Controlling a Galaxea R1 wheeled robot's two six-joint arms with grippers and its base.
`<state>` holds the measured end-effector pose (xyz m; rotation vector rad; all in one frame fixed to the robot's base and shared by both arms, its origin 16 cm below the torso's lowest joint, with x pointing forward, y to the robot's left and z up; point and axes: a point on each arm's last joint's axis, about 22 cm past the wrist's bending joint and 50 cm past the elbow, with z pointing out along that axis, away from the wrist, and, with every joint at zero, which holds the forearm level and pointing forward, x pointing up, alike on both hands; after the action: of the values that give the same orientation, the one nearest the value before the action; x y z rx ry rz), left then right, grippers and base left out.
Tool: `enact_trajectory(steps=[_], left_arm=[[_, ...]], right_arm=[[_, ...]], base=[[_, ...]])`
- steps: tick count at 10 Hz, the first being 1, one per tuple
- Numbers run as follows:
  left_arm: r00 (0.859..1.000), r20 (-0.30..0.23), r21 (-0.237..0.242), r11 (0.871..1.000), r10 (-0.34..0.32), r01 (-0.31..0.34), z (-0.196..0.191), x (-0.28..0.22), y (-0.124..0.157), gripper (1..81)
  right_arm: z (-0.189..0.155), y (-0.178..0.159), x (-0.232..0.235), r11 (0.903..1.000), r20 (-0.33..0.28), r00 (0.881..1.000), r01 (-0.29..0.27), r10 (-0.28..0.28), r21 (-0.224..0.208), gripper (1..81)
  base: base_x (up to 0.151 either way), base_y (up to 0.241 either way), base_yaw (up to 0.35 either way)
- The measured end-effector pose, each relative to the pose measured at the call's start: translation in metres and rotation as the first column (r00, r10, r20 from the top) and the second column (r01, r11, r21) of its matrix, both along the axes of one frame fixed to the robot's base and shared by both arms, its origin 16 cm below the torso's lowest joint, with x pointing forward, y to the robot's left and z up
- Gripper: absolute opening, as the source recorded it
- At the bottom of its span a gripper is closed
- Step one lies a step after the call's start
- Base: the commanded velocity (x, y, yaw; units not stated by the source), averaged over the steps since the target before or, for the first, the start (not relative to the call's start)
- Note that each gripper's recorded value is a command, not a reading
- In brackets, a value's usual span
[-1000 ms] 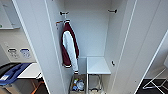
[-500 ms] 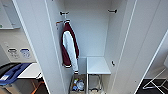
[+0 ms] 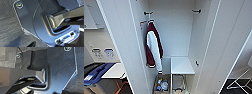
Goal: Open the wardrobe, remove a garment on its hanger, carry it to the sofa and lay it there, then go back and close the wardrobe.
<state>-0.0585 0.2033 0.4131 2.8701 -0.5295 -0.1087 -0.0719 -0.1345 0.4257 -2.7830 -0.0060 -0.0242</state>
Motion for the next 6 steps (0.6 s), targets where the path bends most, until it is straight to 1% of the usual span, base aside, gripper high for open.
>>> enact_trajectory(steps=[1,2,3,4,5,6], left_arm=[[0.999,-0.034,0.01,1.0,0.008,-0.007,0.001,-0.008,0.002,81.1],[0.996,-0.064,0.004,0.998,0.065,-0.065,0.002,-0.011,-0.002,81.1],[0.992,-0.064,-0.018,0.994,0.109,-0.111,0.003,-0.005,-0.009,81.1],[0.99,-0.039,-0.038,0.99,0.133,-0.134,0.003,0.009,-0.015,81.1],[0.988,-0.005,-0.05,0.986,0.157,-0.157,0.002,0.03,-0.016,81.1],[0.985,0.018,-0.056,0.983,0.174,-0.173,0.001,0.049,-0.014,81.1]], right_arm=[[0.0,-0.001,-0.001,1.0,-0.001,1.0,-0.001,0.001,-0.001,81.1],[0.0,-0.001,0.0,1.0,0.0,1.0,-0.001,0.001,-0.001,81.1],[0.0,-0.001,0.003,1.0,0.003,1.0,-0.002,0.002,-0.001,81.1],[-0.001,-0.001,0.012,1.0,0.012,1.0,-0.002,0.002,-0.001,81.1],[-0.002,-0.001,0.022,1.0,0.023,1.0,-0.006,0.006,-0.002,81.1],[-0.002,0.0,0.026,1.0,0.029,1.0,-0.007,0.007,0.002,81.1]], base=[[0.0,0.0,0.0],[0.0,0.0,0.0],[0.0,0.0,0.0],[0.0,0.0,0.0],[0.0,0.0,0.0],[0.0,0.0,0.0]])
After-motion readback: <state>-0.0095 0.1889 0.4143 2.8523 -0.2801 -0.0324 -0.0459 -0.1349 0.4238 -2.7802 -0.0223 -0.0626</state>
